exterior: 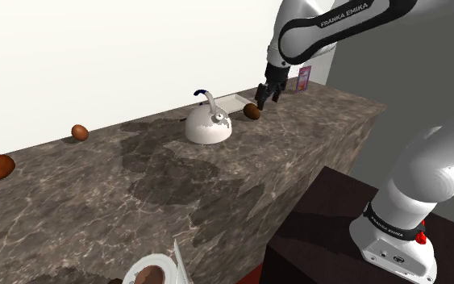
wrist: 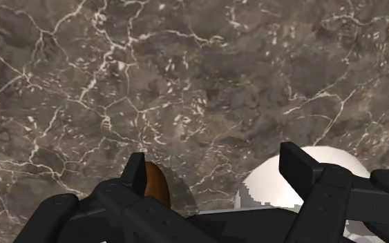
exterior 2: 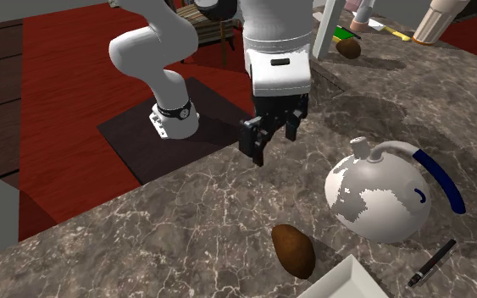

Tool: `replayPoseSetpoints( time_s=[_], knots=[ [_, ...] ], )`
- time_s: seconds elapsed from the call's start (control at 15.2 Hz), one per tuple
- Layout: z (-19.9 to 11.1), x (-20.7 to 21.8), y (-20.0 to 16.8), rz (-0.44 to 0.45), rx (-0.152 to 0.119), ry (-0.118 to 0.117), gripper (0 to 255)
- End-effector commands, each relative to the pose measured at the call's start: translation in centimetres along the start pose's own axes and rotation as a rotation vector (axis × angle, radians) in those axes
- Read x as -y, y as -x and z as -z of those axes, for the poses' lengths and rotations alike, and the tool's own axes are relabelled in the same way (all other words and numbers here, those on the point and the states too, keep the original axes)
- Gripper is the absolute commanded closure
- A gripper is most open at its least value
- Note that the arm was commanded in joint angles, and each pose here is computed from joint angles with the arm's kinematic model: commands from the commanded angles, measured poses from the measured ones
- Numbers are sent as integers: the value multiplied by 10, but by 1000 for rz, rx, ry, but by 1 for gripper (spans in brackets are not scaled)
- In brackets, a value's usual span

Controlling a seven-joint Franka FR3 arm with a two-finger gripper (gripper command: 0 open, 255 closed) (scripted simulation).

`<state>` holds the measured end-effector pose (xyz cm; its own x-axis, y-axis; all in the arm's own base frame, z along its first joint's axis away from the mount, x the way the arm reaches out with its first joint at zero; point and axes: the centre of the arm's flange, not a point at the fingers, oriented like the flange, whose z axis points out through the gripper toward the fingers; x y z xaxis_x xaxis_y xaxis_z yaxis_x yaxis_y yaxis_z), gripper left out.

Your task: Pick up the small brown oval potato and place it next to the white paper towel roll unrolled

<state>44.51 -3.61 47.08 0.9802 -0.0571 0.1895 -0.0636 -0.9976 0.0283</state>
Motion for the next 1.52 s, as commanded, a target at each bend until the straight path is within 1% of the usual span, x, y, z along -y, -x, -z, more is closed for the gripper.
replayPoseSetpoints(
  time_s=[0.0, 0.59, 0.66, 1.12, 1.45],
  knots=[
    [-17, -11, -15, -24, -19, 12, 0],
    [-91, -58, -80, -128, -92, 65, 0],
    [-92, -59, -81, -129, -93, 65, 0],
    [-131, -61, -85, -129, -93, 65, 0],
    [-131, -61, -85, -129, -93, 65, 0]
  ],
)
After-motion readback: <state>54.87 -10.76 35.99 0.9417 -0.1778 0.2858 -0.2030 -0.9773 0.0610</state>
